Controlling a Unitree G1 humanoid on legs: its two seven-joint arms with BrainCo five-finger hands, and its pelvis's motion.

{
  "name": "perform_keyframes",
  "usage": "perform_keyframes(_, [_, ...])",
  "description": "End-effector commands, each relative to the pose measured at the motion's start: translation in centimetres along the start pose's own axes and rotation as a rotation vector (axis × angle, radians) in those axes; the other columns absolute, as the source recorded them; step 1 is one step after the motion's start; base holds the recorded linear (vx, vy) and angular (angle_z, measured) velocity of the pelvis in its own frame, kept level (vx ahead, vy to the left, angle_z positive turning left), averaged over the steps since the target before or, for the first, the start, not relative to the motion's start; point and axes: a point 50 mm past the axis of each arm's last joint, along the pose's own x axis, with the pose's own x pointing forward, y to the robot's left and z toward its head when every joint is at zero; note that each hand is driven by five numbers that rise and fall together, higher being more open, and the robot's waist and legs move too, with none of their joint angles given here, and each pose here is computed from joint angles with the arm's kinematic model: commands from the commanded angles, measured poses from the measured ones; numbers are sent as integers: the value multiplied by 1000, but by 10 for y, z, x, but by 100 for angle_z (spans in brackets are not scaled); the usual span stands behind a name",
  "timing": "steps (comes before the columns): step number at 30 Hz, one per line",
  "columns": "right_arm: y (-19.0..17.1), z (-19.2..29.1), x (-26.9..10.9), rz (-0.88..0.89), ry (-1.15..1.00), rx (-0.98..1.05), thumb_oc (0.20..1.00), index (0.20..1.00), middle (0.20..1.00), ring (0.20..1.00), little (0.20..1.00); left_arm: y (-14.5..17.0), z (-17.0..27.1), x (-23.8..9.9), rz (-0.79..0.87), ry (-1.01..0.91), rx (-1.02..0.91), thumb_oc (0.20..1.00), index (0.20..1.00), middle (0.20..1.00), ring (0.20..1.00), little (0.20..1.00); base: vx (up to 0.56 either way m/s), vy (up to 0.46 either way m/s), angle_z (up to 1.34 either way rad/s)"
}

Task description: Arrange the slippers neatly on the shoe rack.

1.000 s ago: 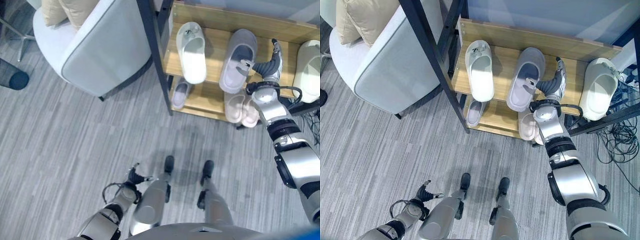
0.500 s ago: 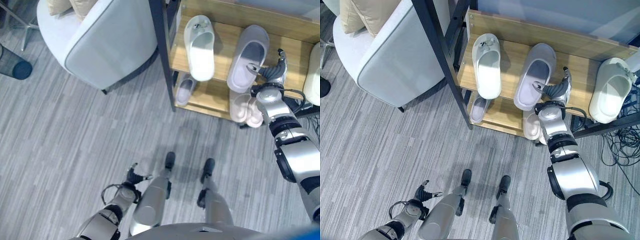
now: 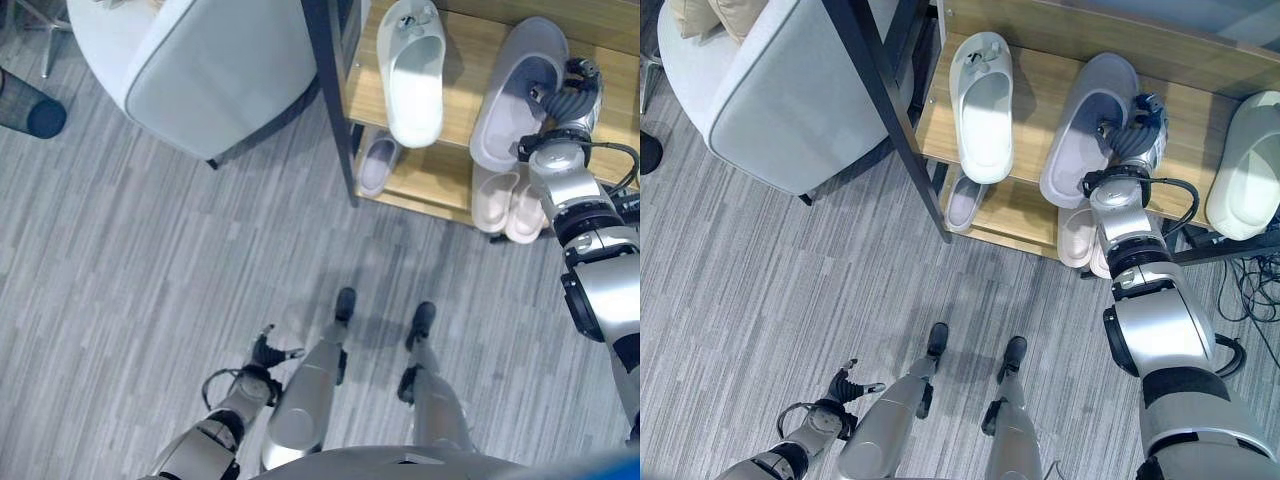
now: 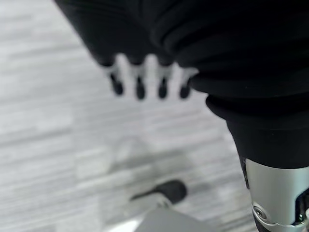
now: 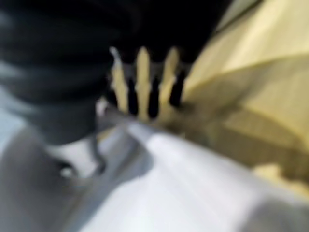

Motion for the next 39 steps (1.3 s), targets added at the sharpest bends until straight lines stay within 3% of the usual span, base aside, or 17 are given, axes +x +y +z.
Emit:
perform_keyframes(1, [-1, -1, -7, -23, -72, 10, 200, 200, 200, 200, 200, -12, 5, -2, -8, -9, -15, 1000, 1000, 1000, 1000, 1000, 0, 0, 0])
perform_keyframes(3, [14, -22, -33, -6, -46, 59, 448, 448, 448, 448, 448, -10, 5, -1, 26, 31, -112, 1000, 1000, 1000, 1000, 1000, 0, 0, 0])
perform_keyframes(4, [15, -32, -40, -11, -28, 61, 228, 228, 228, 228, 228, -12, 5, -1, 26, 38, -127, 1000, 1000, 1000, 1000, 1000, 0, 0, 0])
perform_keyframes(5, [15, -39, -47, -25, -20, 63, 200, 200, 200, 200, 200, -14, 4, -2, 22, 36, -127, 1000, 1000, 1000, 1000, 1000, 0, 0, 0])
perform_keyframes(14, [1, -83, -86, -58, 12, 62, 200, 200, 200, 200, 200, -20, 2, -5, -13, 35, -105, 1000, 1000, 1000, 1000, 1000, 1, 0, -1])
perform_keyframes(20, [9, -68, -129, 105, -92, 265, 200, 200, 200, 200, 200, -14, -2, -4, 8, 64, -134, 1000, 1000, 1000, 1000, 1000, -2, 1, -1])
perform_keyframes(32, [-12, -124, -199, 311, 115, 281, 200, 200, 200, 200, 200, 7, -30, -8, 57, 137, -130, 1000, 1000, 1000, 1000, 1000, 3, 37, -2])
perform_keyframes(39, [-16, -130, -214, 338, 143, 269, 200, 200, 200, 200, 200, 22, -25, -4, 123, 107, -123, 1000, 1000, 1000, 1000, 1000, 31, 81, -17])
